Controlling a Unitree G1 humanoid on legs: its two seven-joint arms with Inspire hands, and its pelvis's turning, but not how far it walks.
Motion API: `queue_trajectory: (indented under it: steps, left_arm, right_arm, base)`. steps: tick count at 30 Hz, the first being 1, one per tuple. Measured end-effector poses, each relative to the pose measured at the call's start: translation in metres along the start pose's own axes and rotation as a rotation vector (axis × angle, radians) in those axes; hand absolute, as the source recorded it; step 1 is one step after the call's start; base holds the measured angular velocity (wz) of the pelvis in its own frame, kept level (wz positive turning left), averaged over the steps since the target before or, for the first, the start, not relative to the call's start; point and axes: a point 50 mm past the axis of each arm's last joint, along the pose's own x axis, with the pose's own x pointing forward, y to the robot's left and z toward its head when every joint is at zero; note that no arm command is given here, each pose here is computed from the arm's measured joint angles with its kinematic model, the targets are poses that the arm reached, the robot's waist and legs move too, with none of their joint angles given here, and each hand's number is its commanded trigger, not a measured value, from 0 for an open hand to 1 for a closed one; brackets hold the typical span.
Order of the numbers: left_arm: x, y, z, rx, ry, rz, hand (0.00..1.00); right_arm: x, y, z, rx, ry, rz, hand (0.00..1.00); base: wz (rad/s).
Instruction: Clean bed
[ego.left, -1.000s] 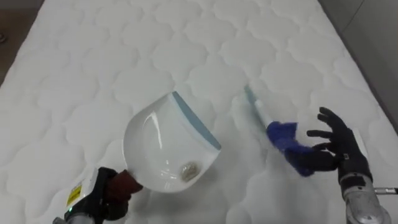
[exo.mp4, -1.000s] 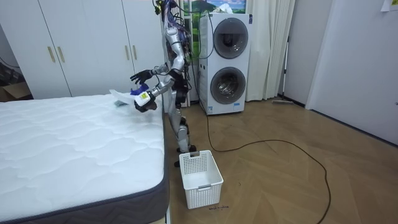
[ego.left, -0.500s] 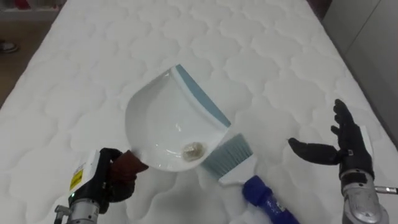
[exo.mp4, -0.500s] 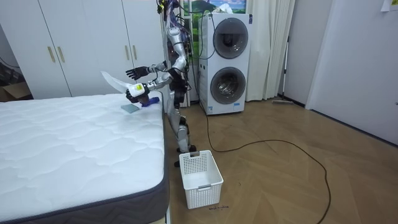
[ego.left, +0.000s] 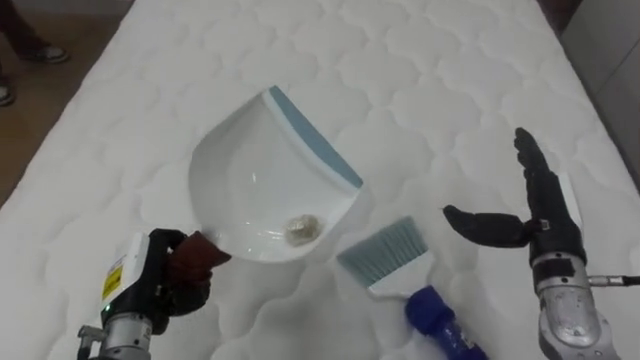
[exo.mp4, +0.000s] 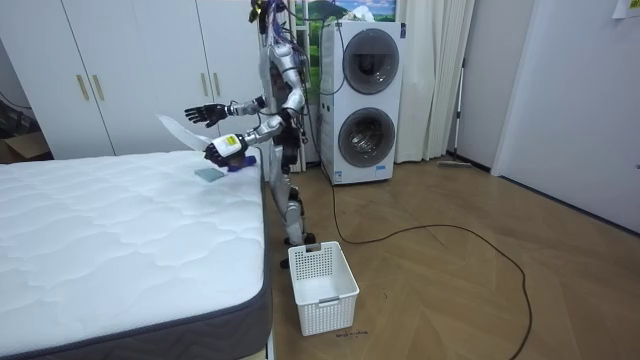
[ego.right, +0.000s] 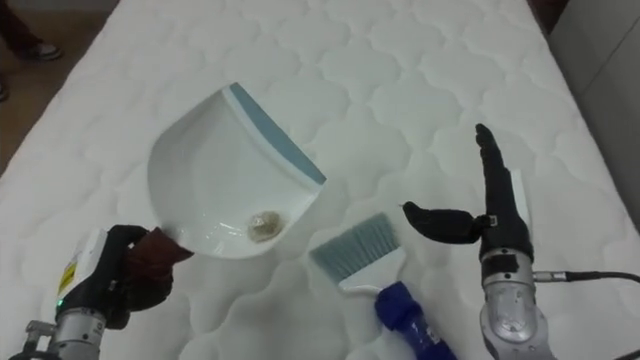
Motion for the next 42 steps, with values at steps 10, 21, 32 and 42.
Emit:
queue_trajectory:
  steps: [10,21,32,42]
  left_arm:
    - [0.005,0.0,0.013,-0.088,-0.027,0.044,1.0]
    - [0.005,-0.005,0.009,-0.097,0.001,0.032,1.0]
    - [0.007,-0.006,0.015,-0.113,-0.031,0.028,1.0]
    - [0.007,-0.014,0.023,-0.056,-0.093,-0.066,1.0]
  right_arm:
    - [0.0,-0.002,-0.009,-0.047,0.027,-0.025,0.0]
    - [-0.001,-0.001,-0.004,-0.094,-0.031,-0.021,0.0]
    - [-0.006,0.01,-0.012,-0.125,-0.003,-0.021,0.0]
    - [-0.006,0.011,-0.009,-0.115,-0.02,-0.053,0.0]
  base:
    - [1.12]
    - [0.8]
    - [0.55]
    - [1.32]
